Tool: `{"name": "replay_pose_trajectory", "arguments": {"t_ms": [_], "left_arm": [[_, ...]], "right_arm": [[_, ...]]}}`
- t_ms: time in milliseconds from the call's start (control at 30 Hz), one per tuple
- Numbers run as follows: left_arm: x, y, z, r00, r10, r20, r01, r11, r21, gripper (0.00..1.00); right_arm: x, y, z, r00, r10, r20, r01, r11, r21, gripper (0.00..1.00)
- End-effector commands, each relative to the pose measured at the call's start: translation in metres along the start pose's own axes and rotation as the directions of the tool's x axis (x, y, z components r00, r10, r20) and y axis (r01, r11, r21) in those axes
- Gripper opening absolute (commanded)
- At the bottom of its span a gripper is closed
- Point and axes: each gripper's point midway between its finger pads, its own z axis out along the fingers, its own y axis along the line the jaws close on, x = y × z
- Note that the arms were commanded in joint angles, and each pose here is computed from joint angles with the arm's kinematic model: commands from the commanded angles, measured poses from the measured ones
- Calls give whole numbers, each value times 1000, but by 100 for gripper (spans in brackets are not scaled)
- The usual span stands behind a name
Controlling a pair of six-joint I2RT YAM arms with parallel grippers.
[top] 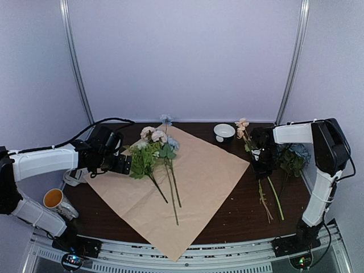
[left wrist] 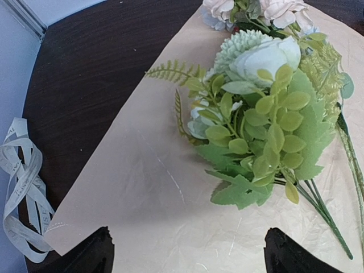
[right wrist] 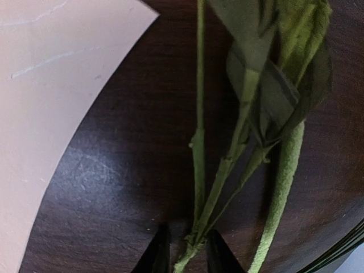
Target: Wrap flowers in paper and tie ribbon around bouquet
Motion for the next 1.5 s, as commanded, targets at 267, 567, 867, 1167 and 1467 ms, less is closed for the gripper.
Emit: {"name": "replay_pose_trajectory", "arguments": {"t_ms": [267, 567, 867, 1167, 1467], "left_arm": [[-24, 4, -24, 996, -24, 85, 23, 1000, 21, 95], [-84, -82, -132, 867, -10, 498, -233, 876, 423, 86], [-90, -229, -243, 688, -11, 726, -667, 383, 638, 87], [-107, -239, -232, 690, -8, 724, -647, 440, 622, 50], [-114, -221, -228, 748, -110, 655, -528, 499, 687, 0]], "right_arm": [[-33, -31, -90, 943, 133, 306, -134, 991, -18, 0], [-42, 60, -259, 548, 63, 834, 248, 940, -233, 0], [27, 254, -402, 402, 331, 854, 814, 299, -499, 0], [56, 315, -413, 384, 194, 903, 882, 211, -420, 0], [38, 299, -397, 374, 99, 922, 847, 369, -383, 31]]}}
